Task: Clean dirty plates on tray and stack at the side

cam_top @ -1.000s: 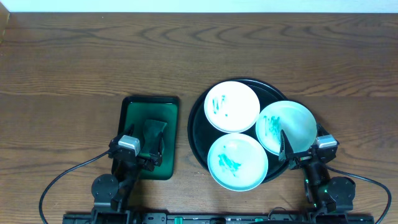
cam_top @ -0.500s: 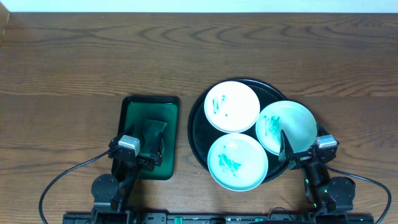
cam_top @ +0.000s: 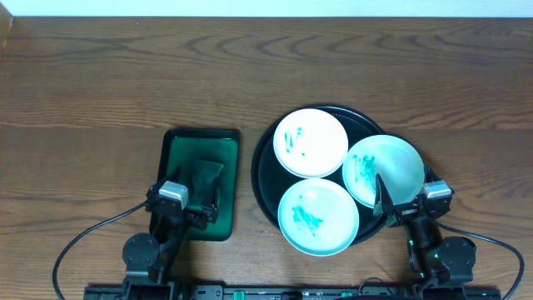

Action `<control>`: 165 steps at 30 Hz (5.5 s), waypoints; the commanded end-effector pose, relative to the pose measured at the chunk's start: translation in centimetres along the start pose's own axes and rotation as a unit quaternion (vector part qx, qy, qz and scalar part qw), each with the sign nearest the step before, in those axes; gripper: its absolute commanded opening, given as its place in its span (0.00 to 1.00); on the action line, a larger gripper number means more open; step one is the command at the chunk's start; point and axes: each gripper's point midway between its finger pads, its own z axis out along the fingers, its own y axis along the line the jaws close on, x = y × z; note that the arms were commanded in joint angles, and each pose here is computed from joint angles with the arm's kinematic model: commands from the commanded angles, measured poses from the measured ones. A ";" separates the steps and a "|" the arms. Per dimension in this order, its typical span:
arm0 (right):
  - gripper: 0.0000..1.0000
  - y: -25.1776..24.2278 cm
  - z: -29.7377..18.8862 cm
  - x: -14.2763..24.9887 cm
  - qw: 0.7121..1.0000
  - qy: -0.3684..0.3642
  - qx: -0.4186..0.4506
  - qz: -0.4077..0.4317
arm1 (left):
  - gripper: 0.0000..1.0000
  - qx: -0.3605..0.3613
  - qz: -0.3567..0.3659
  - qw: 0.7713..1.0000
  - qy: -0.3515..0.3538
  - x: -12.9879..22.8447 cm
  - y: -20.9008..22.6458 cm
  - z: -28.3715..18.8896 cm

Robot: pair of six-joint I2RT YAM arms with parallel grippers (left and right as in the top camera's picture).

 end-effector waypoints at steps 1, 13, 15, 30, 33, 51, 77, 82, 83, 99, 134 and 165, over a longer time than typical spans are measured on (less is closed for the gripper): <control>0.99 -0.1 0.0 0.1 1.000 0.000 0.000 0.007 | 0.84 0.059 -0.028 0.997 0.035 1.8 -2.0 -0.1; 0.99 -0.1 0.0 0.1 1.000 0.001 0.000 0.007 | 0.84 0.091 -0.127 0.980 0.120 2.2 -3.5 -0.1; 0.99 -0.1 0.0 0.1 1.000 0.000 0.000 0.007 | 0.84 0.087 -0.137 0.976 0.144 1.7 -3.6 0.0; 0.99 -0.1 0.0 0.1 1.000 0.001 0.000 0.007 | 0.85 0.049 -0.190 0.895 0.401 -2.9 -3.4 1.6; 0.99 -0.1 0.0 0.1 1.000 0.000 0.000 0.007 | 0.84 0.001 -0.185 0.873 0.452 -2.5 -2.0 1.3; 0.99 -0.1 0.0 0.1 1.000 0.000 0.000 0.007 | 0.85 -0.090 -0.138 0.842 0.513 -0.5 1.4 -0.2; 0.99 2.9 -1.8 -7.1 0.995 0.079 -0.062 0.018 | 0.84 -0.091 -0.139 0.839 0.519 -0.3 1.3 -0.5; 0.99 3.9 0.3 -8.6 0.975 0.193 -0.095 0.048 | 0.84 -0.091 -0.139 0.839 0.518 -0.3 1.4 -0.4; 0.99 4.0 0.8 -8.6 0.970 0.215 -0.100 0.056 | 0.85 -0.091 -0.139 0.839 0.518 -0.3 1.3 -0.4; 0.99 3.9 6.1 0.0 0.759 0.624 -0.073 0.172 | 0.85 -0.091 -0.138 0.840 0.516 -0.4 1.4 -0.3; 0.99 5.2 14.6 3.6 0.809 0.575 -0.102 0.070 | 0.85 -0.090 -0.137 0.843 0.512 -0.5 1.4 -0.1; 0.75 6.8 15.9 14.1 0.701 0.697 -0.068 0.134 | 0.84 -0.091 -0.138 0.842 0.513 -0.5 1.4 -0.2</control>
